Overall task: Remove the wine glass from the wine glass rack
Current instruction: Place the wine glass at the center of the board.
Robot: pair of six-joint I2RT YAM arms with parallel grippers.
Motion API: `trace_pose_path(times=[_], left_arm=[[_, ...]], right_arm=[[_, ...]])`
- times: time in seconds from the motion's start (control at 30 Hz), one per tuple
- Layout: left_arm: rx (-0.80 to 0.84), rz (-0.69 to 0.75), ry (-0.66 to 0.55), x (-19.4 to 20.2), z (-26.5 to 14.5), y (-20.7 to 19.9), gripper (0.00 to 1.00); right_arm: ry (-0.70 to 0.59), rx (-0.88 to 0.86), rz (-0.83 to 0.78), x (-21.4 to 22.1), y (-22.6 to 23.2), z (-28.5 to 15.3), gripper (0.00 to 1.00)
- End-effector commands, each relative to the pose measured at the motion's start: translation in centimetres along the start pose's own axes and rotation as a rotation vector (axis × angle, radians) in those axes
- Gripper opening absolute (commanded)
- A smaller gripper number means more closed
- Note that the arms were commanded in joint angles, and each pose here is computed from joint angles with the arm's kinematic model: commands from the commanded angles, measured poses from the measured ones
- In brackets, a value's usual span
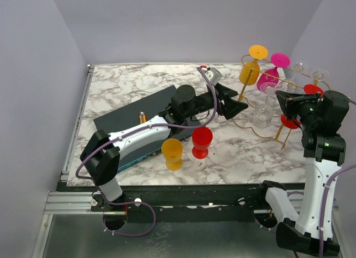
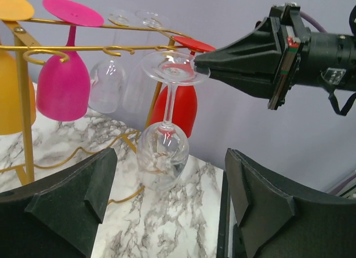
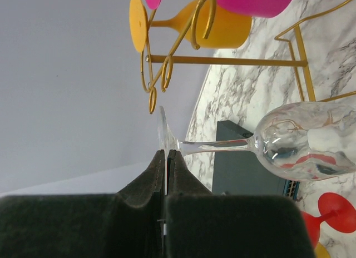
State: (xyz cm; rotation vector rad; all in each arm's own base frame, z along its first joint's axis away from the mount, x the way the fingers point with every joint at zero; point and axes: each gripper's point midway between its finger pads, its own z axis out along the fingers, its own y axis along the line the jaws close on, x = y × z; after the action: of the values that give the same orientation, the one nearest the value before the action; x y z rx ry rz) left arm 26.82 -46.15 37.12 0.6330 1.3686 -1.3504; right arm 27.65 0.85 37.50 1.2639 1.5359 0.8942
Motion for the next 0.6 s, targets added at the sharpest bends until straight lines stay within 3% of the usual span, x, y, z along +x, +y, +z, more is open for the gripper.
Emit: trace_pose_path(times=[0.0,0.57], left_arm=[[0.071,0.106,-0.105,0.1,1.3,-0.6,0.84],[0.056,0.158,-0.18,1.3,3.9,0.3,0.81]], right_arm=[[0.077,-0.12,-0.014,1.0,3.3,-0.9,0.01],[0.204,-0.213,-0.007,2.6,6.2,-1.6,0.01]])
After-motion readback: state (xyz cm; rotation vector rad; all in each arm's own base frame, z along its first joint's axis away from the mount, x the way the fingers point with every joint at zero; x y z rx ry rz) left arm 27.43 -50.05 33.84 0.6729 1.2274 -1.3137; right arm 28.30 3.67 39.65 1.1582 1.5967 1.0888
